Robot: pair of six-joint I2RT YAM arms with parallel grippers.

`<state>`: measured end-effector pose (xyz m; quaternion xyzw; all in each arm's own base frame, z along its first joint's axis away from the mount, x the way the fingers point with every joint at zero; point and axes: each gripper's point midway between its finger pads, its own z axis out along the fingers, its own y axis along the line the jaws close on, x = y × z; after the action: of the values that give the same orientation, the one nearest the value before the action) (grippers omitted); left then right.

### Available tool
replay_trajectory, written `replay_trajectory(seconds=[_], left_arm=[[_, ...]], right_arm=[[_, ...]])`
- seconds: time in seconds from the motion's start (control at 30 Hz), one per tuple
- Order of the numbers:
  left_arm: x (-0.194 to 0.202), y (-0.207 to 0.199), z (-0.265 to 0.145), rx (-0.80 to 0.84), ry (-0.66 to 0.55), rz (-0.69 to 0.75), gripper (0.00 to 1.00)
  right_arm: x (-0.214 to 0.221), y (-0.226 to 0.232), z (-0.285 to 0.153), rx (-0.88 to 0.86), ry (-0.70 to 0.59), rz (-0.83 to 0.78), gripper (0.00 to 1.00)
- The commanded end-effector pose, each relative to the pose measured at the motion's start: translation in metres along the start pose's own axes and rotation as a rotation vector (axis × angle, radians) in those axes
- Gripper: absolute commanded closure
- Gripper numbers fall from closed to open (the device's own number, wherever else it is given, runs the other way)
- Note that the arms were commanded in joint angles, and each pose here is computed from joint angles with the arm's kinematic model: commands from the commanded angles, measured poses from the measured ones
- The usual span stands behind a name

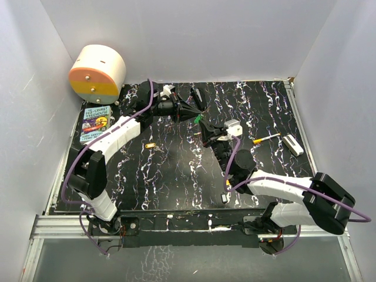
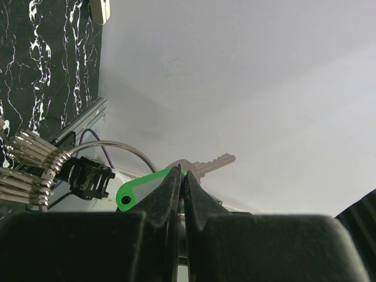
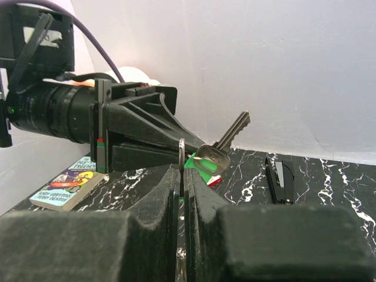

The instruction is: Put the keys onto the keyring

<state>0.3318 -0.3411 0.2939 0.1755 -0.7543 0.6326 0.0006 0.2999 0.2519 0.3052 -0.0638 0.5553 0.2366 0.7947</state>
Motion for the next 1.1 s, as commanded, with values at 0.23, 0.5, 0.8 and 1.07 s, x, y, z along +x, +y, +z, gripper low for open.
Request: replay_trajectory(seconds=[0.23, 0.5, 0.8, 1.07], left_arm=[[0.023, -0.022, -0.018, 0.047, 0.006, 0.051, 1.00], [0.023, -0.024, -0.018, 0.050, 0.008, 0.051, 1.00], [0.026, -0.032, -0.020, 0.065, 0.016, 0.062, 1.00], [0.030, -0.040, -0.022, 0.084, 0.030, 0.070, 1.00]], right_arm=[[-0.048, 0.003, 0.016, 0.019, -0.168, 0.077, 0.92], [-0.048, 0.003, 0.019, 0.026, -0.170, 0.069, 0.92], [-0.024, 0.004, 0.024, 0.038, -0.123, 0.060, 0.92], [-0.012, -0.005, 0.017, 0.075, -0.104, 0.064, 0.92]])
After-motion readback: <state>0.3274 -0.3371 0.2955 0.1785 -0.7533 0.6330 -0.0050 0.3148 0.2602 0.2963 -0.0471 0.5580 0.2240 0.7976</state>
